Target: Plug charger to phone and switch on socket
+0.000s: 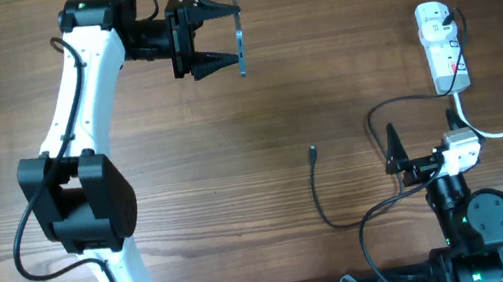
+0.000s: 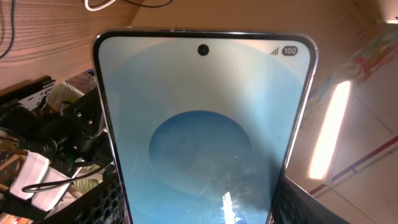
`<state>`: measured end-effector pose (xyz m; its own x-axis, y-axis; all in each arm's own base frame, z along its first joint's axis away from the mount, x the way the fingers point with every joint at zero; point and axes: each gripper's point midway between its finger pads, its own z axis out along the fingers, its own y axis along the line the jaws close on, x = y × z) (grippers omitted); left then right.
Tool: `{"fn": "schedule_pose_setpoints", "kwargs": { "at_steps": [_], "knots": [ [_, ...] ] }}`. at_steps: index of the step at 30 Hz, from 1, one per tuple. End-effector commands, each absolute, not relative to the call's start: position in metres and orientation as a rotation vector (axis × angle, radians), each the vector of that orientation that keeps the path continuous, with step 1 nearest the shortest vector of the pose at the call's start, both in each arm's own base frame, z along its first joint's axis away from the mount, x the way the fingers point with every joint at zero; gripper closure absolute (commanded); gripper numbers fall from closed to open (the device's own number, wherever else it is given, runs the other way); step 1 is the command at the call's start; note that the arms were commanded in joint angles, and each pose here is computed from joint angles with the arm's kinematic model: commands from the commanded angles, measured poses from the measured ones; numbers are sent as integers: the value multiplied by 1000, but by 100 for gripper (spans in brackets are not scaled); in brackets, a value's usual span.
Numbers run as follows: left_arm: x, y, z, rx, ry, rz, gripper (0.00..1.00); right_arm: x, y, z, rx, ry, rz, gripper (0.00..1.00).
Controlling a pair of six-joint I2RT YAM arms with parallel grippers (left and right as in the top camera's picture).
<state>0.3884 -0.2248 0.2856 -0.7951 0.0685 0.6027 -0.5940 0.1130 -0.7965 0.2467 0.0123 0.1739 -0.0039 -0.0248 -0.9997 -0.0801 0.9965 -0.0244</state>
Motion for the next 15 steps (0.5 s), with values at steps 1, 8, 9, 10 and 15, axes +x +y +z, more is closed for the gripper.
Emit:
{"fn": "schedule_pose_setpoints", "kwargs": {
  "at_steps": [1, 8, 9, 10, 15],
  "knots": [
    [383, -222, 312, 438, -1874, 1809, 37, 247, 9, 176, -75, 1566, 22, 0],
    [386, -222, 300, 458, -1961, 1773, 37, 247, 9, 176, -76, 1566, 22, 0],
    [388, -222, 294, 473, -1997, 1750, 37, 247, 9, 176, -76, 1566, 22, 0],
    [389, -222, 290, 486, -2024, 1732, 37, 247, 9, 176, -76, 1566, 22, 0],
    [396, -219, 251, 578, -2267, 1542, 37, 247, 9, 176, -75, 1566, 22, 0]
  ]
}}
